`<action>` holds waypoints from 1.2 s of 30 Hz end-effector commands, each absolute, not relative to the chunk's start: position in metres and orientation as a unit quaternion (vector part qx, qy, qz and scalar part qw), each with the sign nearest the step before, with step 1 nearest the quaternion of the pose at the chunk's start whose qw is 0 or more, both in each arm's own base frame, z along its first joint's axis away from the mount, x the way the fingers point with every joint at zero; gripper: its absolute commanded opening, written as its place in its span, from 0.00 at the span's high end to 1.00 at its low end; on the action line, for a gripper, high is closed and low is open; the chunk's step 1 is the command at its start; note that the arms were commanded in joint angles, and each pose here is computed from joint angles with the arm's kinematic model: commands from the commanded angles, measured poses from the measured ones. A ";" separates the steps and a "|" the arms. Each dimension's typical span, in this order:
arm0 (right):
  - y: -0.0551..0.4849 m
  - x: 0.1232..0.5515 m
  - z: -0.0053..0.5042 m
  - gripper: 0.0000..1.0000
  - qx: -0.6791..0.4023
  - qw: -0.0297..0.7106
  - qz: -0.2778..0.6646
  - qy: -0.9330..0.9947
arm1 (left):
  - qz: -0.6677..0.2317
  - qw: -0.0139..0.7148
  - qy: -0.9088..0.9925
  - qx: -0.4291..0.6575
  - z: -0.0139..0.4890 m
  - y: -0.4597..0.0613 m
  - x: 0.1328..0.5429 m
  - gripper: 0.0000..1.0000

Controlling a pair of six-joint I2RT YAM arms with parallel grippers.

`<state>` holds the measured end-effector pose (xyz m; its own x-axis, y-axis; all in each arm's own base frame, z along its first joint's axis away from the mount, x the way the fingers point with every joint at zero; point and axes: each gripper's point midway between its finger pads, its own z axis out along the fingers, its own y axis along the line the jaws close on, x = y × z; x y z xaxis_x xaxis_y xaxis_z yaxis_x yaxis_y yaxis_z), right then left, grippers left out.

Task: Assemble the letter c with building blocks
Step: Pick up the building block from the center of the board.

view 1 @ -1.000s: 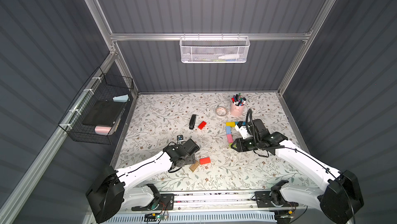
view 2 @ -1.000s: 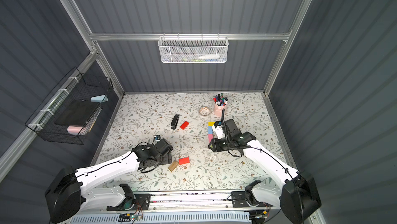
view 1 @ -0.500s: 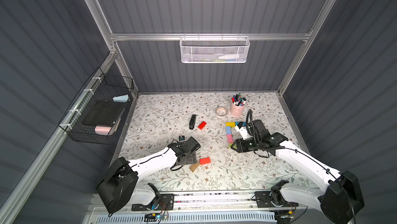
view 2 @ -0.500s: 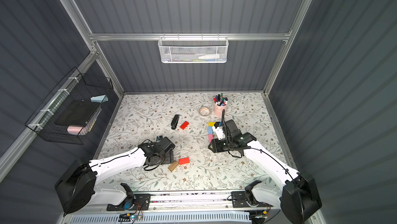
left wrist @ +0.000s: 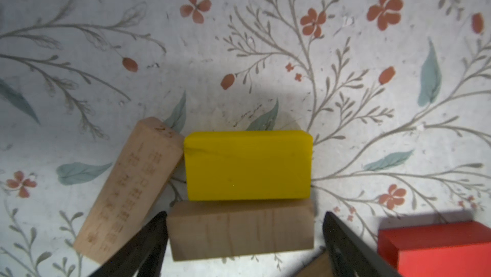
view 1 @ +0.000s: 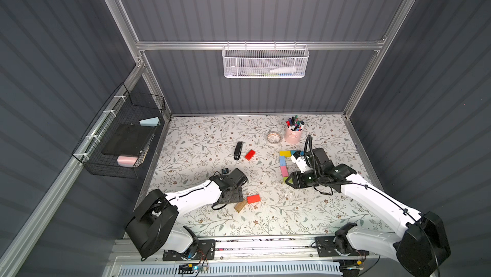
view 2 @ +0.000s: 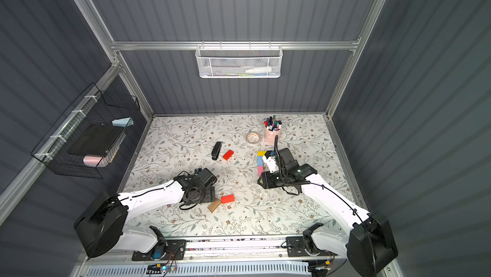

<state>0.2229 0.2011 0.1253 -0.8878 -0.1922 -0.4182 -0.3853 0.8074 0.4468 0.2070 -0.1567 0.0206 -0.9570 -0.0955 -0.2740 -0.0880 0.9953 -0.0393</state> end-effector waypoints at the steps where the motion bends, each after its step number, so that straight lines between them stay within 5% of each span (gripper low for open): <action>1: 0.200 0.219 0.125 0.55 -0.161 0.177 0.267 0.933 | 0.003 0.123 0.992 -0.038 0.013 -0.151 0.203 0.12; 12: 0.201 0.219 0.126 0.55 -0.160 0.178 0.272 0.932 | -0.007 0.123 0.992 -0.028 0.020 -0.158 0.207 0.30; 36: 0.236 0.246 0.169 0.43 -0.063 0.306 0.409 0.858 | -0.275 0.228 0.932 -0.060 0.137 -0.253 0.309 0.32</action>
